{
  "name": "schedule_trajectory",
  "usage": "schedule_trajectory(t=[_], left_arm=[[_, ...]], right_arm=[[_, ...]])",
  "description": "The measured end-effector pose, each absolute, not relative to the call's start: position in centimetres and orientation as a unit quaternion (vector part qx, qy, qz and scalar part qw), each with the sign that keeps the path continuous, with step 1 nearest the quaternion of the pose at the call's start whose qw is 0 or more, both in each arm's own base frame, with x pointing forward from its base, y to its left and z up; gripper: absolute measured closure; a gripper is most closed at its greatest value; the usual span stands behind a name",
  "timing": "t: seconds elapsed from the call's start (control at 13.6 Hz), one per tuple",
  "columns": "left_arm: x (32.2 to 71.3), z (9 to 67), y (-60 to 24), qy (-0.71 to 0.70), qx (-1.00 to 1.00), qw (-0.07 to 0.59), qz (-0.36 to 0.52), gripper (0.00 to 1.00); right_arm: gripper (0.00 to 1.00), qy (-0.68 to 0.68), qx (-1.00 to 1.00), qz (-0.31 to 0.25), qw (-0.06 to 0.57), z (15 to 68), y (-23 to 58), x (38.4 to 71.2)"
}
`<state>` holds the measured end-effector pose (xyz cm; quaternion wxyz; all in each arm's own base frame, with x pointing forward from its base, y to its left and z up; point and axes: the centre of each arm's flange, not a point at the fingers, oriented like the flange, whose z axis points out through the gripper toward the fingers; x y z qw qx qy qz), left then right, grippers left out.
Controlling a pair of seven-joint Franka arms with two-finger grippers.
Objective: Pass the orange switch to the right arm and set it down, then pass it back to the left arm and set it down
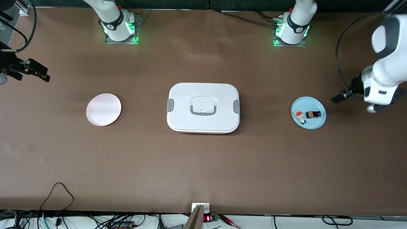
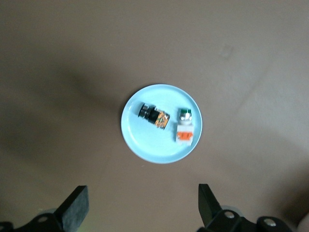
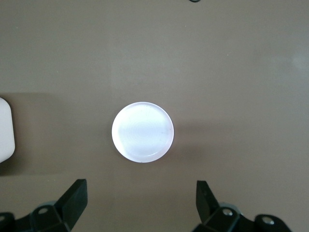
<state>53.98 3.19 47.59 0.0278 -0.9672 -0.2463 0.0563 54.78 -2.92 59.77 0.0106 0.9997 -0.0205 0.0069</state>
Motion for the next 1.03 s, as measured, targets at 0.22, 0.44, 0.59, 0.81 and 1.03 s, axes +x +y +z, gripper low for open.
schedule_trajectory(t=[0.22, 0.44, 0.59, 0.81, 1.03], left_arm=[[52.1, 52.8, 4.1, -0.153, -0.985, 0.024, 0.072, 0.00], [51.8, 58.4, 5.4, -0.114, -0.992, 0.003, 0.056, 0.00], [52.0, 60.6, 5.1, -0.107, -0.994, -0.005, 0.035, 0.00], [52.3, 63.1, 4.1, -0.097, -0.995, -0.006, 0.010, 0.00], [52.3, 63.1, 2.7, -0.084, -0.996, -0.005, 0.013, 0.00]], right_arm=[[0.00, -0.021, 1.000, 0.009, 0.010, 60.2, -2.9, 54.6], [0.00, -0.021, 1.000, 0.009, 0.010, 60.7, -2.9, 54.5], [0.00, -0.019, 1.000, 0.007, 0.010, 60.7, -2.7, 54.5], [0.00, -0.018, 1.000, 0.007, 0.010, 60.7, -2.6, 54.4], [0.00, -0.018, 1.000, 0.006, 0.010, 60.7, -2.6, 54.4]])
